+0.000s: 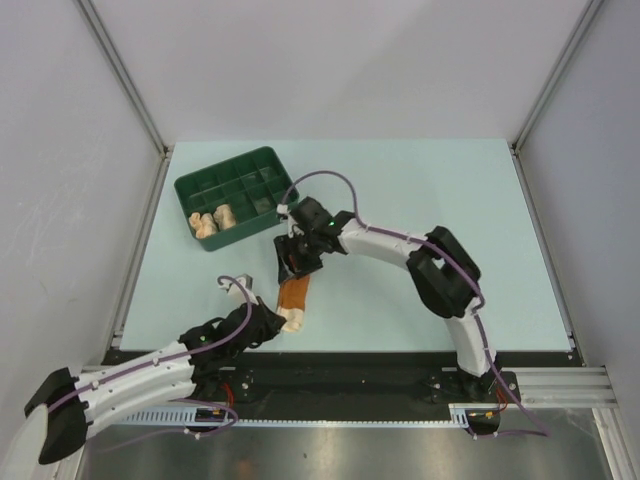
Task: Roll the underwear
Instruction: Roll the underwear to the center of the board.
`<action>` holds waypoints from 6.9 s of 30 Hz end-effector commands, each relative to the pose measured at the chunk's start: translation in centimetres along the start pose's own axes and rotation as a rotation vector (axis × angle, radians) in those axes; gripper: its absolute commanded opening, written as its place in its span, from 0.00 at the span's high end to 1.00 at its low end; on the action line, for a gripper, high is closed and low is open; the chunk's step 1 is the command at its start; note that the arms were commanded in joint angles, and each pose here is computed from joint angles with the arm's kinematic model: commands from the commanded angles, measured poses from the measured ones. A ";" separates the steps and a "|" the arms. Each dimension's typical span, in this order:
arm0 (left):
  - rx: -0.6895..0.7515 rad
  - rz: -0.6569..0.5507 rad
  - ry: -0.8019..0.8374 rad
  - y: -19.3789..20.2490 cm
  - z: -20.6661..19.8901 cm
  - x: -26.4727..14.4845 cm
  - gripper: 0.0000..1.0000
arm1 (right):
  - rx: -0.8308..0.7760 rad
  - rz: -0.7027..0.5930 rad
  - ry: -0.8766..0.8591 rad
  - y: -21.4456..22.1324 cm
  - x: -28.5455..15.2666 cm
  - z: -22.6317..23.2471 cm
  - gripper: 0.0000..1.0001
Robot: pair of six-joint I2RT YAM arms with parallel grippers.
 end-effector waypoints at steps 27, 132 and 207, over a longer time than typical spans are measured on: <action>-0.012 0.396 0.223 -3.1 -1.4 -2.3 1.00 | -0.834 -0.444 -0.043 9.6 -5.3 7.8 0.32; -0.094 0.007 0.112 -8.0 2.0 -1.9 0.27 | -0.639 -0.104 -0.228 8.4 -1.0 1.5 1.00; 0.110 0.243 0.150 -6.8 0.3 5.9 1.00 | -0.683 -0.324 0.006 0.4 -7.0 2.1 0.24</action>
Point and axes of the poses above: each gripper's point midway between its finger pads, its own x axis out along the fingers, its own z axis along the line the jaws close on, y = z × x, the point moved 2 cm from there along -x, back along the fingers, and after that the axes turned 14 degrees about x, right-handed, at the moved point
